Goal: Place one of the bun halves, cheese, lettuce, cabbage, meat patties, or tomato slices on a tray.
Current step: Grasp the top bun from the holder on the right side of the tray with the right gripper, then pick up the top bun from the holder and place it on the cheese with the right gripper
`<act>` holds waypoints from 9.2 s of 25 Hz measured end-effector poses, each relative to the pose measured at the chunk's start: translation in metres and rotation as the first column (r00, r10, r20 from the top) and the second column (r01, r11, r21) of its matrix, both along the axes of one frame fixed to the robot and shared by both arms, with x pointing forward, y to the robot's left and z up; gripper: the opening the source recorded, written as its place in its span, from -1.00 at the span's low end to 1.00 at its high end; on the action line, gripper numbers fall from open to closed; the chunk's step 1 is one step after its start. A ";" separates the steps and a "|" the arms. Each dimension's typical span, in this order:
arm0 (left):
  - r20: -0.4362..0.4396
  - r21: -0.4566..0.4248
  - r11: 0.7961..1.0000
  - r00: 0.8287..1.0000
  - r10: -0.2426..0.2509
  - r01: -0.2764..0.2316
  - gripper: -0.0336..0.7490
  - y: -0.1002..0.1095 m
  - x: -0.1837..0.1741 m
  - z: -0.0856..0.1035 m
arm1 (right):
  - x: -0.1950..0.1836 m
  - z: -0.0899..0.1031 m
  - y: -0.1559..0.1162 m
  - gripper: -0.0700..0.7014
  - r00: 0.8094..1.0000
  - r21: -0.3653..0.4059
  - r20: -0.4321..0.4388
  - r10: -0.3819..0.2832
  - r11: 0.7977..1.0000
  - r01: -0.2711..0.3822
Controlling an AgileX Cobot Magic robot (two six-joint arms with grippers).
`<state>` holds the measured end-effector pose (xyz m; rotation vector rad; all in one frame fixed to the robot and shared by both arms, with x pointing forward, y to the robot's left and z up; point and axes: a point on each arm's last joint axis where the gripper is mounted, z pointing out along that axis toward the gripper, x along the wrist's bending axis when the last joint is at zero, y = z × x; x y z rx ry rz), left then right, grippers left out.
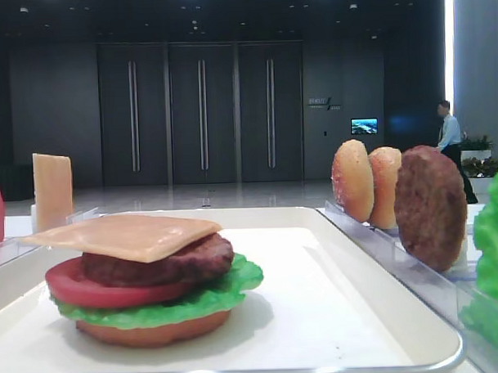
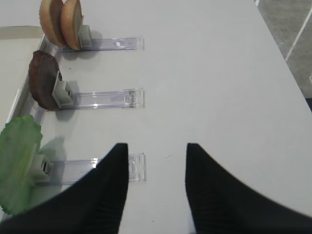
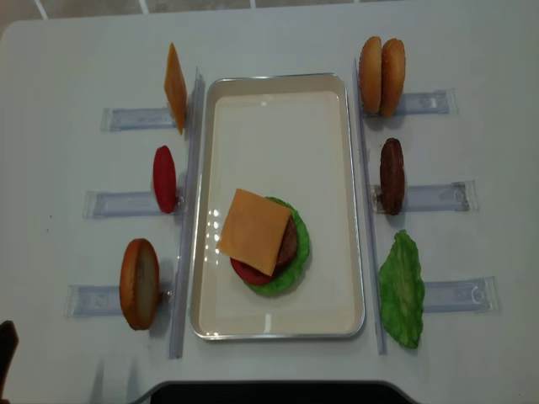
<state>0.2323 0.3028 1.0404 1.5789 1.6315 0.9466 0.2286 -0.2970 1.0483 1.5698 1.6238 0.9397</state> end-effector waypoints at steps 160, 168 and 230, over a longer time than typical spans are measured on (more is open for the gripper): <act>0.001 -0.002 1.000 1.000 -0.007 0.007 0.13 -0.001 0.000 0.000 | 0.414 -0.020 0.150 0.39 0.765 0.139 -0.552 0.331 0.942 -0.307; 0.000 -0.002 1.000 1.000 -0.007 0.007 0.13 -0.001 0.000 0.000 | 0.419 -0.034 0.152 0.39 0.750 0.153 -0.570 0.335 0.940 -0.304; -0.001 0.012 1.000 1.000 -0.016 0.016 0.13 -0.001 0.000 0.000 | 0.378 0.038 0.152 -0.25 0.771 0.189 -0.532 0.351 0.936 -0.296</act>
